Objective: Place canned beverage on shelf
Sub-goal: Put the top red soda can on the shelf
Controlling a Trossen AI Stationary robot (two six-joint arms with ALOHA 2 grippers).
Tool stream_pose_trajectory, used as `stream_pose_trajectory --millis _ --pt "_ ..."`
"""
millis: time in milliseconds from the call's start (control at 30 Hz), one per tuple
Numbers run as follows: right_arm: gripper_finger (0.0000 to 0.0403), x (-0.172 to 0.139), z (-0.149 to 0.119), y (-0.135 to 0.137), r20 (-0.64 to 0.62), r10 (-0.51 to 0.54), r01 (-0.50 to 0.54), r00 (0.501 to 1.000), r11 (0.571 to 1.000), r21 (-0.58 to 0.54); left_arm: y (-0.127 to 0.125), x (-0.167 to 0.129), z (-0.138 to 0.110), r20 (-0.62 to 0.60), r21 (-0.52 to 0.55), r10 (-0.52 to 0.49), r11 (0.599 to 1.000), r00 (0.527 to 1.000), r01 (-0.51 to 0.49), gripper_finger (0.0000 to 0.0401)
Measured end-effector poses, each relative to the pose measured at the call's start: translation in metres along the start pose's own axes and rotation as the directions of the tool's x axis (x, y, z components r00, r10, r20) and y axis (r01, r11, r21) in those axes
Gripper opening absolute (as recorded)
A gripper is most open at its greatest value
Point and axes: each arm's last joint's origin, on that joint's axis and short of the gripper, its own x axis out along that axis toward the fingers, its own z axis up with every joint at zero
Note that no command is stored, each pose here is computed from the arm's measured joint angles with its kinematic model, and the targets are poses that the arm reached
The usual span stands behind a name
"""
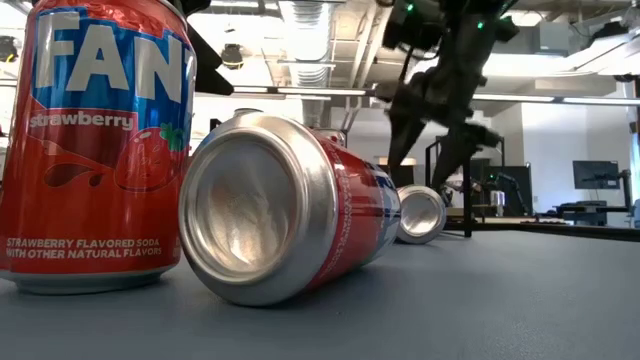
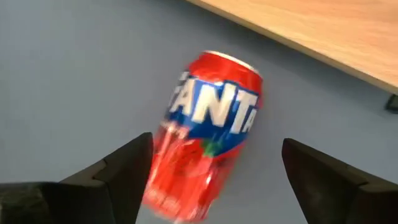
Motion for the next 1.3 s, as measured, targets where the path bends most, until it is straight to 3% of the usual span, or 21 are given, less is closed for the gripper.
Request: stream_pose_trajectory --millis 233,700,800,1067,1300 --pt "0.0369 0.019 0.012 0.009 -0.08 0.048 -0.047 0.996 0.999 0.007 0.0 0.0 0.0 0.002 -0.005 -0.006 1.0 1.0 0.006 0.0238" --pt "0.0371 0.067 0.018 0.005 -0.14 -0.079 0.084 0.987 0.996 0.026 0.0 0.0 -0.002 -0.023 0.015 0.004 1.0 1.0 -0.003 0.0238" --pt "0.0354 0.07 0.017 0.005 -0.127 -0.104 0.107 0.986 0.994 0.016 0.001 0.0 -0.002 -0.023 0.016 0.016 1.0 1.0 -0.016 0.0238" --pt "0.0256 0.067 0.012 0.01 -0.046 -0.136 0.134 0.99 0.99 -0.052 0.003 0.0 -0.005 -0.049 0.015 0.054 0.998 0.997 -0.053 0.0238" --pt "0.0253 0.06 -0.01 0.029 0.164 -0.187 0.207 0.969 0.971 -0.119 0.004 0.0 -0.007 -0.065 -0.003 0.084 0.996 0.994 -0.085 0.0238"
